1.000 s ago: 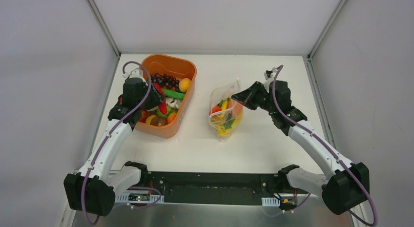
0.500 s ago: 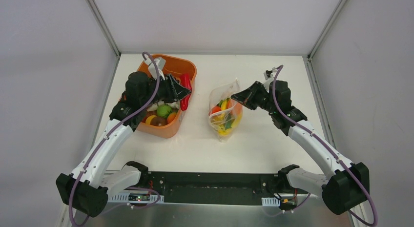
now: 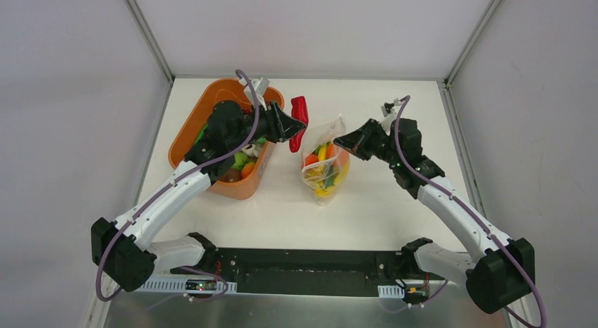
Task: Place the food in the zip-top bag and seal the zipper
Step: Place the fake vegetable in the zipper food storage bag.
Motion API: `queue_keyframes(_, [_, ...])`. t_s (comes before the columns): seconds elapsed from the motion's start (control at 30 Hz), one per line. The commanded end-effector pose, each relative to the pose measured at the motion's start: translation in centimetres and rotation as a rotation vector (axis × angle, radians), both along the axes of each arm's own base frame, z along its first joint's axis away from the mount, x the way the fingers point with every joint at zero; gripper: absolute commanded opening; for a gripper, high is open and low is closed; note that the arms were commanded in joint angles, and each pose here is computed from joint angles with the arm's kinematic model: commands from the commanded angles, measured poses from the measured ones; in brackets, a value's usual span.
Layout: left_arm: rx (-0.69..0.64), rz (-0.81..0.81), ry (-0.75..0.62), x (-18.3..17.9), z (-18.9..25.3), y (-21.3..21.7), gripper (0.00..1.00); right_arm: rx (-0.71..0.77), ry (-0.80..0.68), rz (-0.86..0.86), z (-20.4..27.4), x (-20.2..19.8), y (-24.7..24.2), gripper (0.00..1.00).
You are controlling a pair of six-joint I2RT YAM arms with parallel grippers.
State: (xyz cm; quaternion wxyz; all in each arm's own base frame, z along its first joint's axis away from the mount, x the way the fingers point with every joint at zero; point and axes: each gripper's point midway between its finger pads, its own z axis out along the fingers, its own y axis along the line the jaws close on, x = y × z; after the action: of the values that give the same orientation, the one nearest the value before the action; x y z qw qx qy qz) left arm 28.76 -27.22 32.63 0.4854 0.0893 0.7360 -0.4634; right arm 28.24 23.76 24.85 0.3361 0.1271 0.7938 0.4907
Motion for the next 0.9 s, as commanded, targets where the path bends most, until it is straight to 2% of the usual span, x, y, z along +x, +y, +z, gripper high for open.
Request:
queue_keyframes(0.0, [-0.083,0.035,-0.134,2.0,4.5,-2.1,0.00,0.055,-0.086,0.013,2.7,-0.5,0.0,0.00])
queue_keyframes(0.3, [-0.079,0.014,-0.159,2.8,3.3,-6.3,0.00,0.053,-0.082,0.000,2.5,-0.4,-0.2,0.00])
queue_keyframes(0.47, [0.019,0.002,-0.130,2.6,-0.1,-7.2,0.01,0.051,-0.082,-0.005,2.4,-0.3,-0.2,0.00])
queue_keyframes(0.73, [0.169,-0.063,-0.038,1.5,-5.5,-7.7,0.19,0.053,-0.092,-0.016,2.7,-0.2,-0.4,0.00])
queue_keyframes(0.87, [0.200,-0.094,-0.012,0.8,-6.2,-7.8,0.34,0.051,-0.099,-0.035,2.8,-0.1,-0.6,0.00])
